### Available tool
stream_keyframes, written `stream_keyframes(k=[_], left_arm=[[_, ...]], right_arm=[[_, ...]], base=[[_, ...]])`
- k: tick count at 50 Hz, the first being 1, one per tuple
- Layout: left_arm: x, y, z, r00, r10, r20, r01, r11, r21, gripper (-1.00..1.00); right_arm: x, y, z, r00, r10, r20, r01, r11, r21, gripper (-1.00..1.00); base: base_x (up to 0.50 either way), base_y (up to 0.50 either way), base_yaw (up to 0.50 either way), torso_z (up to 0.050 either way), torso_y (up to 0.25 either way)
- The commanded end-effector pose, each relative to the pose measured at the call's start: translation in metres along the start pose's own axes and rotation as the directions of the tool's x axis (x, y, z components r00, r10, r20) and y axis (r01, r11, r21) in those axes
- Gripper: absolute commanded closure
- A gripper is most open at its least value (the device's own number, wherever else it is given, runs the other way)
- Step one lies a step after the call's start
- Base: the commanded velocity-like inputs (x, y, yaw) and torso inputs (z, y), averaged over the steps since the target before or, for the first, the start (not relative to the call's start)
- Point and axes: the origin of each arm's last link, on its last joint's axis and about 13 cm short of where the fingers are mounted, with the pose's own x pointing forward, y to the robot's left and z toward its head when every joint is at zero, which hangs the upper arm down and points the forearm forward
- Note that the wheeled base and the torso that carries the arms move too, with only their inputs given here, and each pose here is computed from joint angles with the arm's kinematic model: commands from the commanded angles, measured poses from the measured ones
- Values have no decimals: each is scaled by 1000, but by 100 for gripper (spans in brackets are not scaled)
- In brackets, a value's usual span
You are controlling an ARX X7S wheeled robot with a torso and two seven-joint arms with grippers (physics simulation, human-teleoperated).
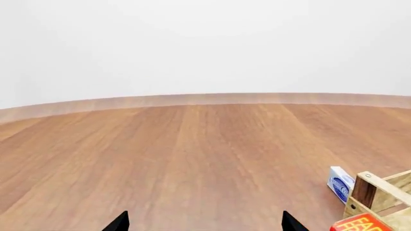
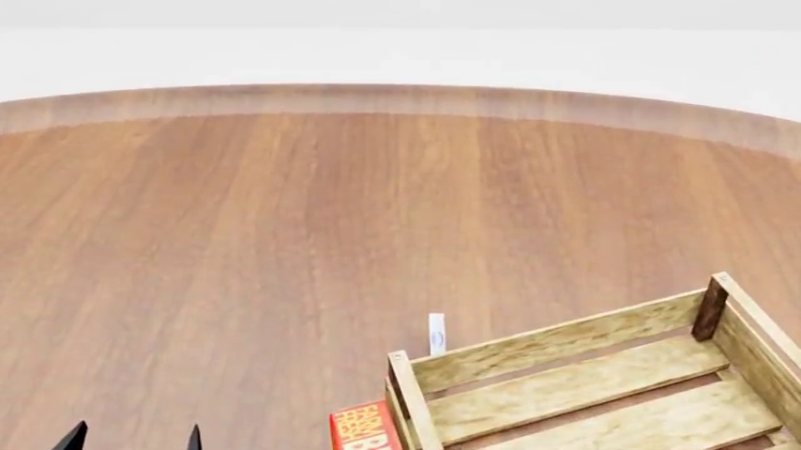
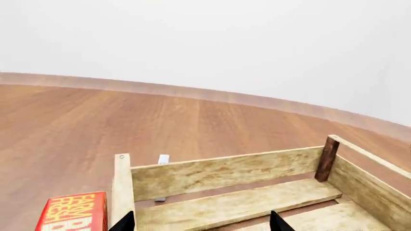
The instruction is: Pick up the tomato sauce, and put it in the wooden tray.
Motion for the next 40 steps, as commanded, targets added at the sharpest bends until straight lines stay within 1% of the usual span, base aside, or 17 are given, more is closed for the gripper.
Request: stream_keyframes(k=[1, 3, 7, 12, 18, 20, 23, 25, 26, 28, 29, 32, 37, 39, 40], left_arm=[[-1, 0, 0, 1000, -3, 7, 3, 1000, -10, -100], [-1, 0, 0, 1000, -2, 8, 2, 1000, -9, -100], [-1, 0, 1, 1000, 0, 8, 0, 1000, -10, -100], [0, 0, 0, 1000, -1, 7, 1, 1000, -10, -100], [0, 0, 1, 1000, 0, 7, 0, 1000, -10, -100], [0, 0, 1, 1000, 0, 8, 0, 1000, -9, -100], [-1, 0, 1, 1000, 0, 10, 0, 1000, -9, -100], [-1, 0, 0, 1000, -1, 8, 1, 1000, -9, -100], [-1, 0, 0, 1000, -2, 7, 2, 1000, -8, -100], [-1, 0, 0, 1000, -1, 7, 1, 1000, -7, -100], [-1, 0, 1, 1000, 2, 12, -2, 1000, -7, -100], [-1, 0, 1, 1000, 0, 8, 0, 1000, -8, -100], [-1, 0, 0, 1000, 0, 10, 0, 1000, -7, -100], [-1, 0, 0, 1000, 0, 10, 0, 1000, -7, -100], [-1, 0, 0, 1000, 1, 11, -1, 1000, -7, -100]], right_arm=[[-28, 0, 2, 999, 36, -2, -36, 999, -37, -100], [-36, 0, -1, 999, 38, -4, -38, 998, -52, -100], [-50, -1, -1, 999, 47, -2, -47, 998, -41, -100], [-59, -3, -5, 999, 35, -14, -36, 998, -50, -100], [-81, -1, -2, 999, 48, 6, -47, 997, -54, -100], [-88, 0, -2, 999, 48, 12, -48, 997, -53, -100], [-98, -1, -1, 999, 43, 10, -43, 999, -22, -100], [-104, -1, -1, 999, 40, 19, -40, 999, -37, -100], [-104, -1, 1, 999, 44, 17, -44, 999, -12, -100], [-106, -1, 4, 999, 41, 27, -40, 999, -8, -100], [-108, -2, 6, 999, 41, 28, -41, 999, 22, -100], [-114, 0, 4, 999, 35, 40, -35, 999, -5, -100], [-121, 3, -2, 999, 40, 33, -40, 999, -5, -100], [-124, 4, -6, 999, 45, 25, -44, 999, -21, -100], [-126, 3, -7, 999, 53, 13, -53, 999, -12, -100]], base=[[0, 0, 0, 0, 0], [0, 0, 0, 0, 0], [0, 0, 0, 0, 0], [0, 0, 0, 0, 0], [0, 0, 0, 0, 0], [0, 0, 0, 0, 0], [0, 0, 0, 0, 0], [0, 0, 0, 0, 0], [0, 0, 0, 0, 0], [0, 0, 0, 0, 0], [0, 0, 0, 0, 0], [0, 0, 0, 0, 0], [0, 0, 0, 0, 0], [0, 0, 0, 0, 0], [0, 0, 0, 0, 0]])
